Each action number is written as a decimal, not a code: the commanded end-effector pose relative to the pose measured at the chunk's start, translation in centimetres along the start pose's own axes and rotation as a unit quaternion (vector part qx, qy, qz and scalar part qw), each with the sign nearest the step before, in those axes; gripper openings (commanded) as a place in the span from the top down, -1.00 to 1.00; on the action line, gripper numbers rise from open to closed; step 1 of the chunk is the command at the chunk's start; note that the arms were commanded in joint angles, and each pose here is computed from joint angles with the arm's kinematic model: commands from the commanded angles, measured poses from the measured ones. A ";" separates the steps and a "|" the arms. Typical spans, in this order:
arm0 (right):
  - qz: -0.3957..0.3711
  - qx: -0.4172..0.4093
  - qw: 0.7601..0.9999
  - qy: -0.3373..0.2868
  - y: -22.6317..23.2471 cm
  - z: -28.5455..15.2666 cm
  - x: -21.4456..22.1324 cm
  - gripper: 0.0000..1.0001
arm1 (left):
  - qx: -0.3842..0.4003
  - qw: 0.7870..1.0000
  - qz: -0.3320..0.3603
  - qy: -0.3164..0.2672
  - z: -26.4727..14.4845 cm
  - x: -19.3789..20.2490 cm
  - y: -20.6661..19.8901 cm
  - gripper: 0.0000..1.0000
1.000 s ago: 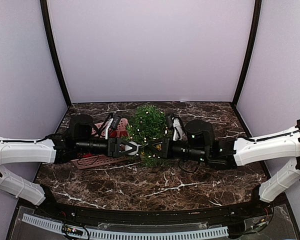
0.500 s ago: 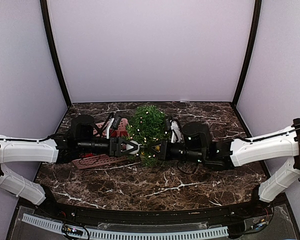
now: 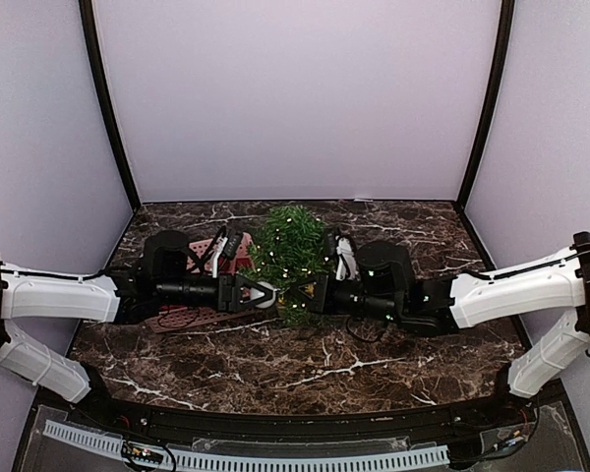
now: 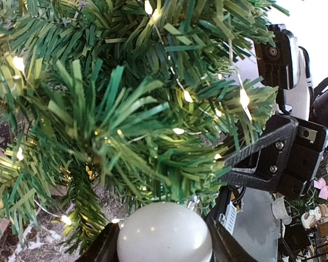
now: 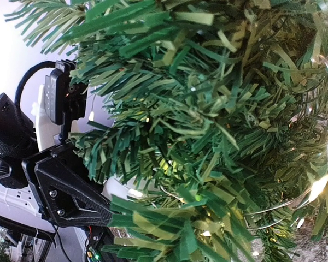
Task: Decorate the small christmas tree
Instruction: Hang the ornament ball on the branch.
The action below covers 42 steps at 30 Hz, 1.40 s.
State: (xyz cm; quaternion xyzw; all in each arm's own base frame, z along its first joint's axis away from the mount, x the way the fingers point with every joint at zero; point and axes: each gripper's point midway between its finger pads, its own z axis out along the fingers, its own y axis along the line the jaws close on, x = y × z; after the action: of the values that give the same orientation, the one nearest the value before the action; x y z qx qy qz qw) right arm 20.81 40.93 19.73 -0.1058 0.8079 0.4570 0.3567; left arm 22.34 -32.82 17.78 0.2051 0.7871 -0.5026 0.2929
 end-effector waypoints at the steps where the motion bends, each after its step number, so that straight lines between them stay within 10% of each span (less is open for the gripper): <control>1: 0.006 -0.005 1.000 -0.023 0.5 0.3 -0.7 1.00 | -0.005 1.000 0.009 -0.015 0.0 -0.2 0.4 0.27; 13: 0.008 0.000 1.000 -0.021 0.2 0.7 -0.5 1.00 | 0.002 1.000 0.016 -0.022 0.4 -0.6 0.3 0.21; 27: 0.013 -0.005 0.999 -0.035 0.5 0.1 -1.1 1.00 | -0.011 1.000 0.005 -0.018 -0.5 0.6 0.9 -0.42; 42: 0.016 -0.010 0.999 -0.041 0.7 -0.1 -1.4 1.00 | 0.045 0.999 0.012 -0.006 0.4 0.8 -0.6 -0.47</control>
State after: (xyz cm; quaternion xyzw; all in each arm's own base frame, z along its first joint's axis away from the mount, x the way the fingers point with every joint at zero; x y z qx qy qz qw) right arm 21.58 41.01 19.45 -0.0871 0.8069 0.4537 0.3681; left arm 22.01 -32.79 16.79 0.2093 0.7785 -0.5120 0.2966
